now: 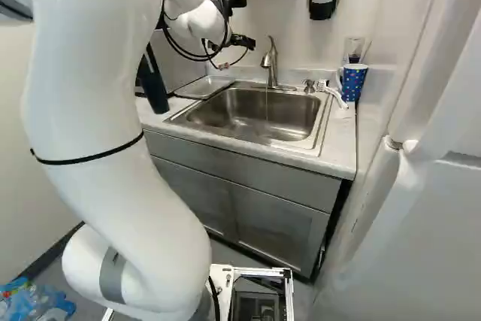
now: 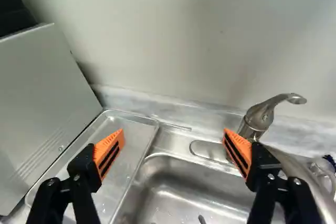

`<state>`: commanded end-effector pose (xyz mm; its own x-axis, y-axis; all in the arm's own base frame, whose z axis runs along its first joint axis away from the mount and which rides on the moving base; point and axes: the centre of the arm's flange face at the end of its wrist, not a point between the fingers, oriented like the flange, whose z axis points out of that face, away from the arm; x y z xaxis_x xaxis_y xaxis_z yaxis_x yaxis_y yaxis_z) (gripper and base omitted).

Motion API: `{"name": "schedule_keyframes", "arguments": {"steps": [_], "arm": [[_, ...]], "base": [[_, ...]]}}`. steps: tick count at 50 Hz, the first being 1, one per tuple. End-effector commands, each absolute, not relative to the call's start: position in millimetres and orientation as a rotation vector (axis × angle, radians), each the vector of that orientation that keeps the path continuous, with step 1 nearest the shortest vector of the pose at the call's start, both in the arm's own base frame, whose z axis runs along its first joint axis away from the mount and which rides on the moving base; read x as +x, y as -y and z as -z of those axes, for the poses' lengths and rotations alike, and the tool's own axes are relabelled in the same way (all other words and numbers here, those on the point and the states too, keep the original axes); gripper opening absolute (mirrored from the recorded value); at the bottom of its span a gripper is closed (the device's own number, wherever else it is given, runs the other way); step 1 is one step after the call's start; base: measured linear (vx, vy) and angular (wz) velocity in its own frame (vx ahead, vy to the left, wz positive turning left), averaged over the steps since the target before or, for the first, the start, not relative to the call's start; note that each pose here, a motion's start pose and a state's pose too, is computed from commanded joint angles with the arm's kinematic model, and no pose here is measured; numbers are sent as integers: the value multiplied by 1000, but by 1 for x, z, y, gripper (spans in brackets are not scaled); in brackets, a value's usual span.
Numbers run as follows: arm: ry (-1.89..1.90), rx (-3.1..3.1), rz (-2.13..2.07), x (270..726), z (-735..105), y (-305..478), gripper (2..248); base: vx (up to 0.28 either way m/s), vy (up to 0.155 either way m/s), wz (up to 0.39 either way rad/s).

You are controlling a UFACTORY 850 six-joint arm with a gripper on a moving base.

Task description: Rinse the cup and place it in the tray

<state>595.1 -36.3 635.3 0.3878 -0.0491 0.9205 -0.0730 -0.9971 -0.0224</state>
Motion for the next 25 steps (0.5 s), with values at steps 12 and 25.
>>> {"name": "schedule_keyframes", "arguments": {"steps": [12, 25], "arm": [[123, 2675, -1619, 584, -629, 33, 247], [142, 2753, -1498, 567, -623, 33, 247]], "base": [[0, 0, 0], [0, 0, 0]]}}
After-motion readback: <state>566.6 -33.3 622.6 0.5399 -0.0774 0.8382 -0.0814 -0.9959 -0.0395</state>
